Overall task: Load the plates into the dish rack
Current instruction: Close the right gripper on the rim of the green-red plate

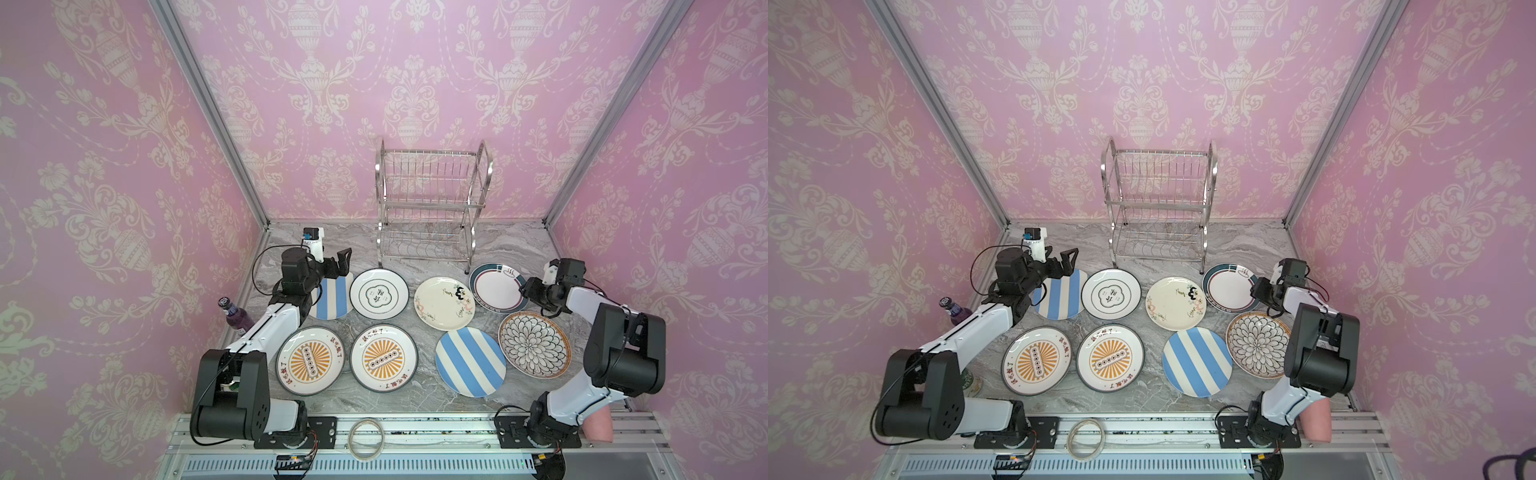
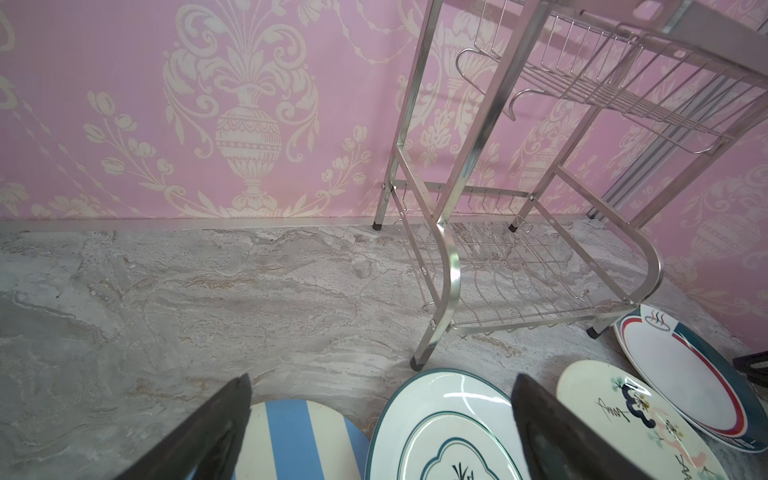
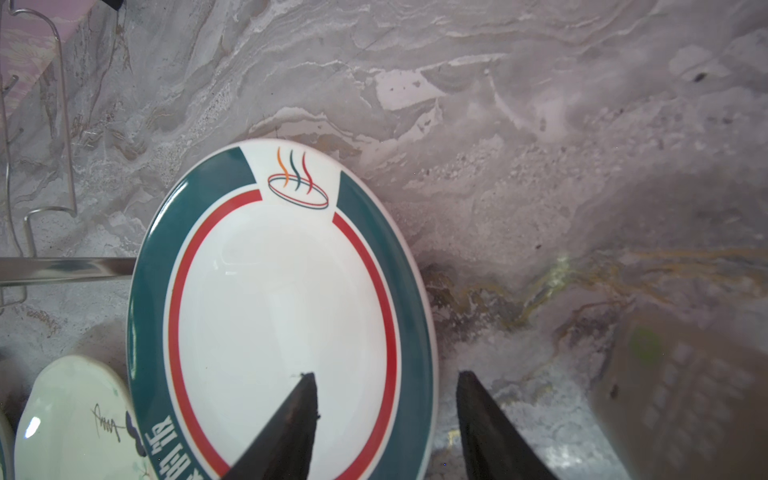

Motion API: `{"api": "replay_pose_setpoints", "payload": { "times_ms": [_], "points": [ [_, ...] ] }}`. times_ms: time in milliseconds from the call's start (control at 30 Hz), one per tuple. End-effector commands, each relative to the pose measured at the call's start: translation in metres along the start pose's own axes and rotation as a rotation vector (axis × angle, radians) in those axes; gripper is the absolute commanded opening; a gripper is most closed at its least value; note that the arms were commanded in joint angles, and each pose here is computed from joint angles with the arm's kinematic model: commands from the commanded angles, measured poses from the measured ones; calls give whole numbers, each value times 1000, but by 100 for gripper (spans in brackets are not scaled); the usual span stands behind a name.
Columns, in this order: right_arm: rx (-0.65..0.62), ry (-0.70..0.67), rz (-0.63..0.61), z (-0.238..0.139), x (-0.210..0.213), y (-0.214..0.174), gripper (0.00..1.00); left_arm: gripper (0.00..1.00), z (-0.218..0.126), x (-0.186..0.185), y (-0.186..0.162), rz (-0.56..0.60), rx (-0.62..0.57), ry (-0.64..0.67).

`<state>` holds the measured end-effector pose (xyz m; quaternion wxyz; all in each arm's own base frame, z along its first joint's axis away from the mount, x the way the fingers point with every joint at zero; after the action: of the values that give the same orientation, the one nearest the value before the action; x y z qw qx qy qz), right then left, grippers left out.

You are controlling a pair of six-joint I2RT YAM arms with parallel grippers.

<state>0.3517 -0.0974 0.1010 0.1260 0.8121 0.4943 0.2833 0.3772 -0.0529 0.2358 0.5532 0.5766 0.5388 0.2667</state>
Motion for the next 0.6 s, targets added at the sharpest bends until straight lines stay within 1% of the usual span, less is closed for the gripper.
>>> {"api": "replay_pose_setpoints", "payload": {
  "times_ms": [0,100,267,467,567],
  "points": [
    [17,-14,-14,6,-5,6,54,99,1,-8,8,-9,14,-47],
    [41,-20,-16,12,-7,6,54,99,1,-11,9,-4,14,-64],
    [46,-44,-22,17,-11,8,54,99,0,-13,12,-2,10,-65],
    [84,-15,-5,32,-13,7,53,99,1,-13,13,3,14,-69],
    [100,-18,3,32,-13,7,52,99,1,-14,15,1,17,-76]
  ]
}}
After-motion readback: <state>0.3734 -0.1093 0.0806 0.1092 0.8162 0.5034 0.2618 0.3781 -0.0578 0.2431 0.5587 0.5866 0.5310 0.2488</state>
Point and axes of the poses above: each gripper's point midway between its finger pads, its own z axis out along the fingers, its own x axis along the line the jaws close on, y = z × x, the point moved 6 cm from there along -z, back along the fingers, and after that the axes turned 2 degrees about -z, right-handed, at the moved point
